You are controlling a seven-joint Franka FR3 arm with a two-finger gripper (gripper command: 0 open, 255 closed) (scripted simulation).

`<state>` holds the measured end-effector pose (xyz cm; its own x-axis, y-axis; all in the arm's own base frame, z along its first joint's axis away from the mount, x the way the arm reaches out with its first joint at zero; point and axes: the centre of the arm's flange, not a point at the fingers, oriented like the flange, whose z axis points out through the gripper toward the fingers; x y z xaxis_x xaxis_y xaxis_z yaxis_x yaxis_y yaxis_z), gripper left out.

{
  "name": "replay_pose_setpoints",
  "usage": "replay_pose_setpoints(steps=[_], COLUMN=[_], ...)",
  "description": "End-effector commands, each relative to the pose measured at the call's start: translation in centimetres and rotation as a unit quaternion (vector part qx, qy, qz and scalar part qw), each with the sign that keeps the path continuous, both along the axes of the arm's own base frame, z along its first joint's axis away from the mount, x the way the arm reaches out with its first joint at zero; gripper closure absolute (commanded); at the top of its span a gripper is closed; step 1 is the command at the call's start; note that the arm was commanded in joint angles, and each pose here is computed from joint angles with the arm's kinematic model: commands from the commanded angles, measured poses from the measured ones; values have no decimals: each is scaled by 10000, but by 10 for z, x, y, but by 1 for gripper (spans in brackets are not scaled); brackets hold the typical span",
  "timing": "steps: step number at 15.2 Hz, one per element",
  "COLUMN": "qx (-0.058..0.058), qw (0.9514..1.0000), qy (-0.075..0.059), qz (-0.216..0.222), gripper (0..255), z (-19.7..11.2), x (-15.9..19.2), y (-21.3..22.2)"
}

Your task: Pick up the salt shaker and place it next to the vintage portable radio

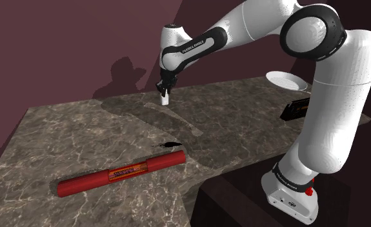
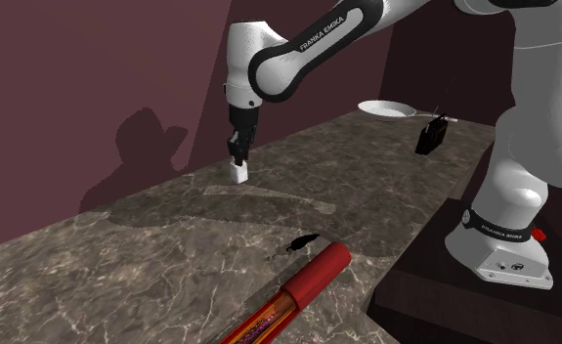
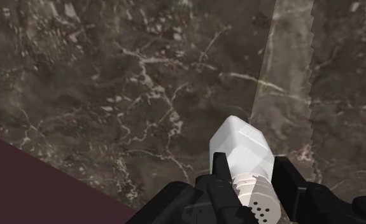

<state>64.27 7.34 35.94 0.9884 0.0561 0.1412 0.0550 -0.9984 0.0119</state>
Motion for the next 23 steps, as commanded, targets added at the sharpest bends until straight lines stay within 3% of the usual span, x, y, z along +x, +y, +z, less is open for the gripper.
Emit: replay_pose_setpoints(steps=[1,23], qx=[0,0], qw=[10000,10000], qy=[2,2], qz=[0,0], gripper=[255,255], z=[5,121], x=[0,0], y=[0,0])
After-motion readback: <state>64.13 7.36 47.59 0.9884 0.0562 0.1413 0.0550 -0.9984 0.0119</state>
